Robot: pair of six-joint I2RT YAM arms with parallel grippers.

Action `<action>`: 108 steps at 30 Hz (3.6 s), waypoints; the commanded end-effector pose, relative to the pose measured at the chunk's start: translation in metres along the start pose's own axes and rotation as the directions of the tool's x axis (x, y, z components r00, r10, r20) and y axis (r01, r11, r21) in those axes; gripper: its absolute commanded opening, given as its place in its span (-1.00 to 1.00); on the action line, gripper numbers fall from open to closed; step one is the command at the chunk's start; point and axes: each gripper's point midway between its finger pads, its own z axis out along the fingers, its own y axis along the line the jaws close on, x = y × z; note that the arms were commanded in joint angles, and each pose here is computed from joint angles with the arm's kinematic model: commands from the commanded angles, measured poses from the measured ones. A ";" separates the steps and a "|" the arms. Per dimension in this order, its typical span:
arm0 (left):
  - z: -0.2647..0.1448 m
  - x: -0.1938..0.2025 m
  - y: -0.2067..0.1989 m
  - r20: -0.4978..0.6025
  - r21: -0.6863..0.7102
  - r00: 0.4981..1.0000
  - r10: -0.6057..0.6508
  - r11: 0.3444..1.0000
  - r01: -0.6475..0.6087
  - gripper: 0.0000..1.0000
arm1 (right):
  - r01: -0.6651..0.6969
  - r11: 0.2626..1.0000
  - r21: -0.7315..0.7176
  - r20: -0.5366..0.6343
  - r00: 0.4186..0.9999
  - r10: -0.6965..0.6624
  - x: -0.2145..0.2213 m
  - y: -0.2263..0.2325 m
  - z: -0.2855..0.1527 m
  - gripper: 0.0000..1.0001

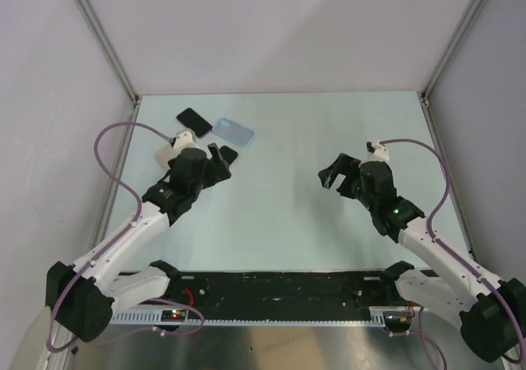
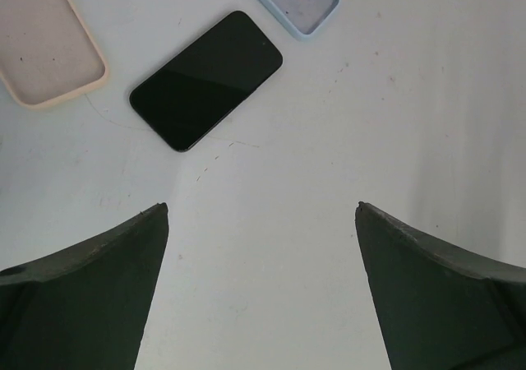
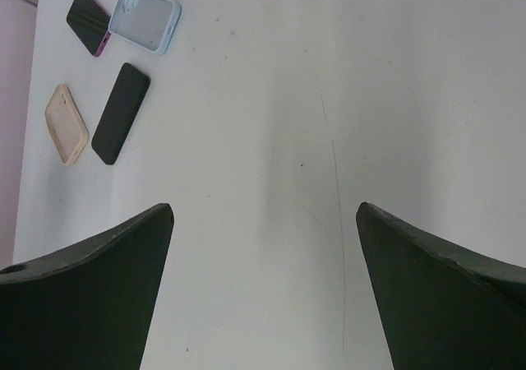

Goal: Put the phone into the phone case

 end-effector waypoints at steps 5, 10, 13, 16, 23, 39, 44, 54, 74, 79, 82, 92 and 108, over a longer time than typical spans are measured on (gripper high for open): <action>0.007 -0.040 -0.021 0.083 0.000 0.994 -0.070 0.998 0.070 0.97 | 0.018 0.999 -0.035 0.053 0.998 -0.017 -0.017 0.010 0.000 1.00; 0.034 -0.063 -0.008 0.095 -0.093 0.987 -0.133 0.986 0.142 0.96 | 0.010 0.999 -0.035 0.021 1.000 -0.009 -0.010 0.009 0.003 1.00; 0.065 -0.066 0.011 0.065 -0.177 0.985 -0.159 0.970 0.168 0.88 | 0.012 0.999 -0.039 0.004 1.000 -0.012 -0.006 0.009 0.003 1.00; 0.097 -0.065 0.034 0.023 -0.256 0.982 -0.190 0.948 0.189 0.73 | 0.020 0.999 -0.047 -0.002 1.000 -0.020 -0.006 0.010 0.002 1.00; 0.122 -0.054 0.136 0.061 -0.523 0.937 -0.343 0.789 0.322 0.57 | 0.035 0.997 -0.070 -0.029 0.999 -0.038 -0.001 0.012 0.003 1.00; 0.153 -0.016 0.203 -0.071 -0.676 0.893 -0.444 0.680 0.284 0.16 | 0.036 0.992 -0.121 -0.070 0.997 -0.044 0.007 0.020 0.017 1.00; 0.153 -0.005 0.205 -0.098 -0.702 0.876 -0.473 0.656 0.276 -0.04 | 0.032 0.992 -0.125 -0.078 0.996 -0.042 0.007 0.019 0.019 1.00; 0.145 0.002 0.205 -0.107 -0.721 0.862 -0.495 0.636 0.276 -0.94 | 0.028 0.991 -0.129 -0.084 0.996 -0.039 0.006 0.017 0.015 0.96; 0.044 0.031 0.029 -0.220 -0.322 0.949 -0.225 0.935 0.148 -1.00 | 0.027 0.994 -0.103 -0.066 0.997 -0.034 0.002 0.012 0.017 0.95; 0.038 0.096 -0.041 -0.332 -0.242 0.930 -0.160 0.967 0.080 -1.00 | 0.029 0.998 -0.061 -0.060 0.998 -0.033 0.001 0.003 0.018 0.95; 0.038 0.128 -0.074 -0.393 -0.203 0.913 -0.108 0.979 0.028 -1.00 | 0.030 0.999 -0.043 -0.068 0.997 -0.033 0.003 -0.002 0.020 0.94; 0.028 0.185 -0.138 -0.502 -0.037 0.860 0.087 0.992 -0.122 -0.85 | 0.031 0.999 -0.024 -0.083 0.996 -0.033 0.006 -0.008 0.022 0.94; 0.077 0.007 -0.060 -0.260 0.021 0.768 0.586 0.798 -0.602 0.86 | 0.047 0.997 -0.057 -0.068 0.996 -0.051 0.001 -0.003 0.014 0.95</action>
